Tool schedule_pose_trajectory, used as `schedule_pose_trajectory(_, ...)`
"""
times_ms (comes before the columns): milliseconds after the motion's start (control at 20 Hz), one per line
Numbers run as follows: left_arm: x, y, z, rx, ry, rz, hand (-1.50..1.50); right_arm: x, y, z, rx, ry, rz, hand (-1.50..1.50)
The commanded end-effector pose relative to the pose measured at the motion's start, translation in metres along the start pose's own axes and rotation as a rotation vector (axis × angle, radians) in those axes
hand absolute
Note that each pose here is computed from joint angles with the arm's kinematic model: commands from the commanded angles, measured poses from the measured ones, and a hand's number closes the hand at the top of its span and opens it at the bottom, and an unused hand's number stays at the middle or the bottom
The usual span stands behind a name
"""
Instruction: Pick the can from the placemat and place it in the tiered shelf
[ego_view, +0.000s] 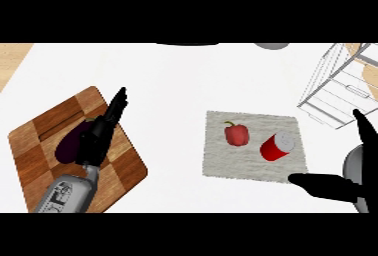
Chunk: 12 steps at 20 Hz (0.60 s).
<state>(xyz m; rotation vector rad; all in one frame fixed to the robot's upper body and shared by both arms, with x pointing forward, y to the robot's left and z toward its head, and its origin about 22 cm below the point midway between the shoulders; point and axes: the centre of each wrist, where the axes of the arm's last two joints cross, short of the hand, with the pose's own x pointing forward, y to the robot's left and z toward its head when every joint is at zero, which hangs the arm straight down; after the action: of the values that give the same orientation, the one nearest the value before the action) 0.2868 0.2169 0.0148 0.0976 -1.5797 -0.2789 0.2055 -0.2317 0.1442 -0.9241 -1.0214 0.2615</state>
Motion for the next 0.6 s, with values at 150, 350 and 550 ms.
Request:
schedule_pose_trajectory(150, 0.0, -0.008, 0.0, 0.001, -0.002, -0.003, 0.0, 0.039, 0.025, -0.005, -0.001, 0.172, 0.061, -1.5)
schedule_pose_trajectory(350, 0.002, 0.008, 0.005, -0.004, 0.007, 0.009, 0.0, 0.036, 0.03, -0.006, -0.029, 0.205, 0.072, -1.5)
schedule_pose_trajectory(550, -0.002, 0.013, 0.011, 0.015, 0.006, 0.014, 0.0, 0.057, 0.04, -0.008, -0.025, 0.204, 0.061, -1.5)
